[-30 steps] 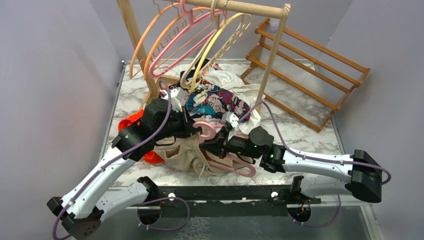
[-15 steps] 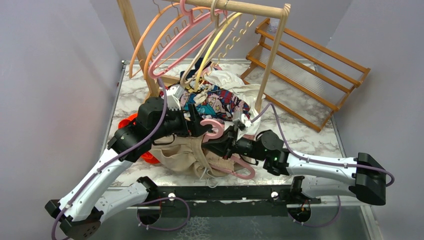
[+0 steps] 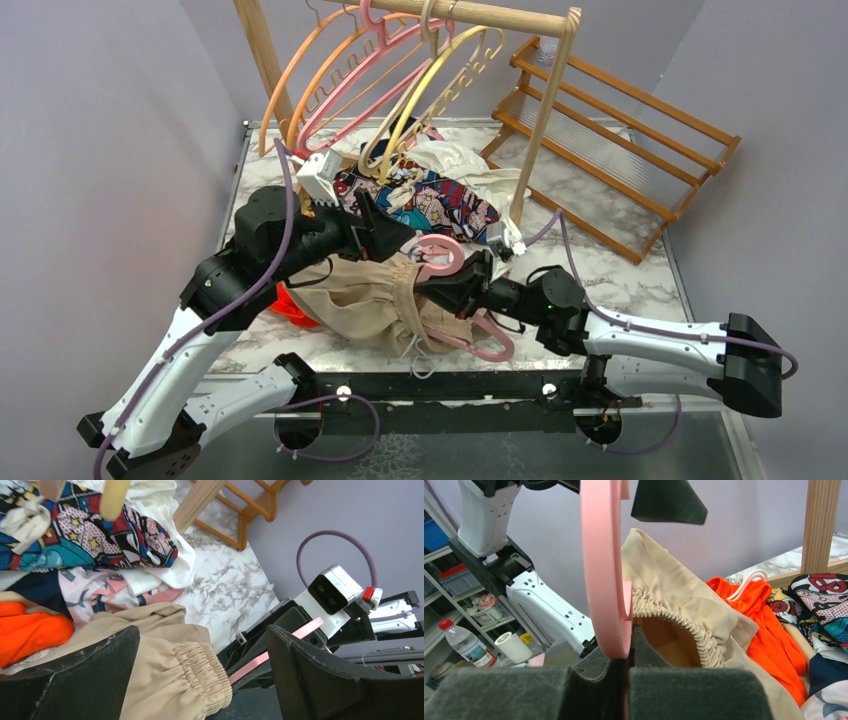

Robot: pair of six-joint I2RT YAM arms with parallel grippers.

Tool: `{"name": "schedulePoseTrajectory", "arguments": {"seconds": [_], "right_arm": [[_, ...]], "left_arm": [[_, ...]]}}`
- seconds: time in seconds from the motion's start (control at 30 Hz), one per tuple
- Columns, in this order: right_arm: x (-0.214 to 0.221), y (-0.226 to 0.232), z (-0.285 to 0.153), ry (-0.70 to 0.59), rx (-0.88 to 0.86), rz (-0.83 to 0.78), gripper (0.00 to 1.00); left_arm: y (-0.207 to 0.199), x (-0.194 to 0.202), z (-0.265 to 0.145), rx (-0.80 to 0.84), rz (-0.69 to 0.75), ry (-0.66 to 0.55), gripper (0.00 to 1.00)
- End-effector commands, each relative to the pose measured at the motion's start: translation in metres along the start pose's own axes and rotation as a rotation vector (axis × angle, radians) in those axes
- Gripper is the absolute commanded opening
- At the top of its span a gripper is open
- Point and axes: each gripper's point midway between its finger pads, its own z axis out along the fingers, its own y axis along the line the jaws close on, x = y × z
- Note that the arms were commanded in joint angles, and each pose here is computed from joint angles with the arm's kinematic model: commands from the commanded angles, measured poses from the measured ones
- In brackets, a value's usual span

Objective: Place the shorts on the hanger
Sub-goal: Hang the shorts on the hanger.

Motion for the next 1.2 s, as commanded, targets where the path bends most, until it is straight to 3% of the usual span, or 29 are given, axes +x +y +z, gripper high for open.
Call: {"name": "schedulePoseTrajectory", "arguments": {"seconds": [0.0,0.23,0.43,0.6,0.73,0.9,1.1,1.17], "right_arm": [[-0.035,0.011,-0.006,-0.116,-0.015,-0.010,0.01],[-0.072,0.024,-0.030,-0.172,-0.011,-0.058,0.01],[-0.119,0.038,-0.060,-0.203,0.014,-0.164,0.01],[-0.132,0.038,-0.077,-0.190,0.056,-0.208,0.01],[-0.141,0.043,-0.088,-0.208,0.050,-0.210,0.01],[-0.149,0.048,-0.097,-0.213,0.046,-0.215,0.01],[-0.154,0.053,-0.103,-0.210,0.036,-0.221,0.01],[-0.158,0.058,-0.103,-0.206,0.015,-0.234,0.01]], "left_arm": [[-0.005,-0.037,-0.037,-0.046,0.064,-0.154,0.99],[0.006,-0.065,-0.108,-0.123,0.156,-0.384,0.99],[0.019,-0.054,-0.135,-0.138,0.223,-0.442,0.78],[0.015,-0.045,-0.127,-0.092,0.312,-0.405,0.62],[-0.001,-0.041,-0.116,0.007,0.382,-0.373,0.58],[-0.019,-0.036,-0.104,0.110,0.439,-0.338,0.44],[-0.042,-0.037,-0.104,0.231,0.479,-0.354,0.41],[-0.050,-0.042,-0.107,0.260,0.493,-0.375,0.47]]}}
